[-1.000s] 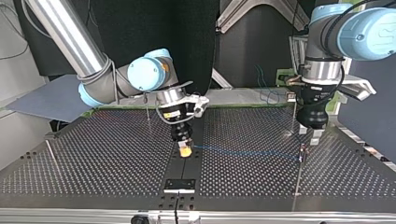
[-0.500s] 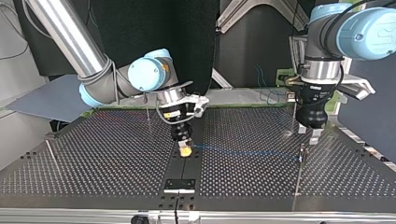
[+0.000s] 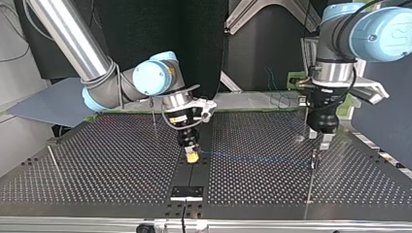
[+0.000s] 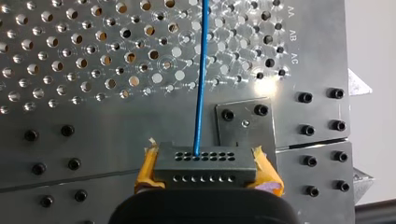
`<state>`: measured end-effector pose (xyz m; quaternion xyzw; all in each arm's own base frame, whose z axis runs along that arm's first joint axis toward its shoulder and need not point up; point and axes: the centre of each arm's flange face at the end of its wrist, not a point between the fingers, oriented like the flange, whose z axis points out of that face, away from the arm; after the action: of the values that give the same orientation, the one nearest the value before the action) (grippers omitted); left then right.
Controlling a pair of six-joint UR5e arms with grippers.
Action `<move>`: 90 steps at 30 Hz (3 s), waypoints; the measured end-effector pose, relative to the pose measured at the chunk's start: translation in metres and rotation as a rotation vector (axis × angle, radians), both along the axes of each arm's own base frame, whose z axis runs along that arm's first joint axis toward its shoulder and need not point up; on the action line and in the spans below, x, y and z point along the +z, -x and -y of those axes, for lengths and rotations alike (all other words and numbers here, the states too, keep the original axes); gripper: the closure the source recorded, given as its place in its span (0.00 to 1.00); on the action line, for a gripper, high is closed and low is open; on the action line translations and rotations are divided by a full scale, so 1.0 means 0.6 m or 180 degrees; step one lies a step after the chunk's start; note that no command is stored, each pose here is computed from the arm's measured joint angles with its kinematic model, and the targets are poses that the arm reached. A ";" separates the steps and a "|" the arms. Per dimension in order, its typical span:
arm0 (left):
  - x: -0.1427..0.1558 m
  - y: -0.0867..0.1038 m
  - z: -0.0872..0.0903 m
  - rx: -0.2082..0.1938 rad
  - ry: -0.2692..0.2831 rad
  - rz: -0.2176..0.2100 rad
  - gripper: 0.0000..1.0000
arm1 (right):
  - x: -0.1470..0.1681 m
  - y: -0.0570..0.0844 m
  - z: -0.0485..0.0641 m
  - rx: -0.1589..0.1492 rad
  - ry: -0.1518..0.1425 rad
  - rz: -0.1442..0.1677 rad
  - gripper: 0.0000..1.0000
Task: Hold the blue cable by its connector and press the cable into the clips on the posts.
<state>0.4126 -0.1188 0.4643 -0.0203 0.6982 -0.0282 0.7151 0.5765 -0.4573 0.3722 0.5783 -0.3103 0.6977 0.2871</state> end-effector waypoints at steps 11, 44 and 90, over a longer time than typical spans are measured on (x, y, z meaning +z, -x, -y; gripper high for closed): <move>0.005 -0.001 0.026 -0.0305 0.0039 0.0040 0.00 | -0.001 0.005 0.005 -0.0028 -0.0003 -0.0020 1.00; 0.016 -0.048 0.086 -0.0257 -0.0045 0.0047 0.00 | -0.002 0.007 0.006 -0.0042 -0.0019 -0.0030 1.00; 0.021 -0.137 0.135 0.0394 -0.0344 0.0059 0.00 | -0.004 0.009 0.010 -0.0051 -0.0027 -0.0021 1.00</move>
<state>0.4948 -0.1996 0.4766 -0.0244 0.6894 0.0536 0.7220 0.5710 -0.4634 0.3699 0.5794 -0.3169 0.6921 0.2913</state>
